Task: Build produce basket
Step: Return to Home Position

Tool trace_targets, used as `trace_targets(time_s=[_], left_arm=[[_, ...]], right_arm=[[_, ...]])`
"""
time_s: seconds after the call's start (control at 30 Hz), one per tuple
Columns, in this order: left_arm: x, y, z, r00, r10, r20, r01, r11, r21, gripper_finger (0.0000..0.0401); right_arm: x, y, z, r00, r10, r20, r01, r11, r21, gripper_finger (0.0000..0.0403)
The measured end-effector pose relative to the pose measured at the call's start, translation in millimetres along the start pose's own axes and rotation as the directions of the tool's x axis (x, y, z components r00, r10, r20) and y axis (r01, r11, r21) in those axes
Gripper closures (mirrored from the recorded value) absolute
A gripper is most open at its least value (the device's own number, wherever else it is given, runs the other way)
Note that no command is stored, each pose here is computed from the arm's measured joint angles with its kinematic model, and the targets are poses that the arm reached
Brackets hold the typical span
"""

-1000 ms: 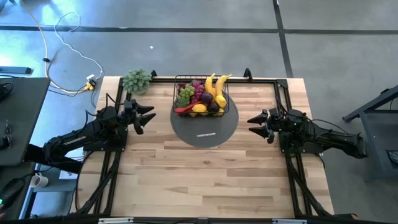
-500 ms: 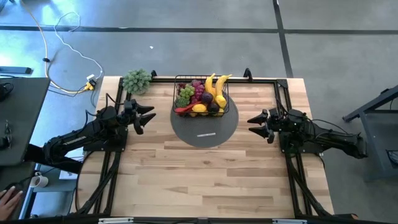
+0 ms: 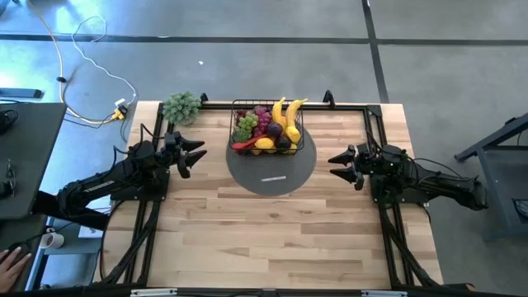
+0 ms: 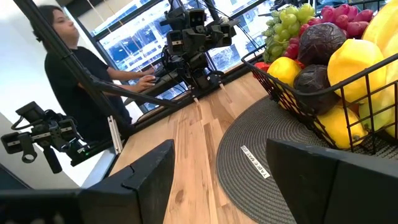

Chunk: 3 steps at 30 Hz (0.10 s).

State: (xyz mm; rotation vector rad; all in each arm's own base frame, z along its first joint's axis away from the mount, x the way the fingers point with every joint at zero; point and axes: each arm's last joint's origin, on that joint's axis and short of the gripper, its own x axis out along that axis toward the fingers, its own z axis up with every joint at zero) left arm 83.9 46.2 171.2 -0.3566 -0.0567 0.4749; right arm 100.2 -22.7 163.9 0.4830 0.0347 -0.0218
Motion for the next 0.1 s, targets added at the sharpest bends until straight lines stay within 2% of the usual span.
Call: trace_targets(time_s=[0.1], left_arm=[[0.0, 0.0, 0.0, 1.0, 0.0, 0.0, 0.0, 1.0, 0.0, 0.0194]], right_arm=[[0.0, 0.0, 0.0, 1.0, 0.0, 0.0, 0.0, 1.0, 0.0, 0.0169]])
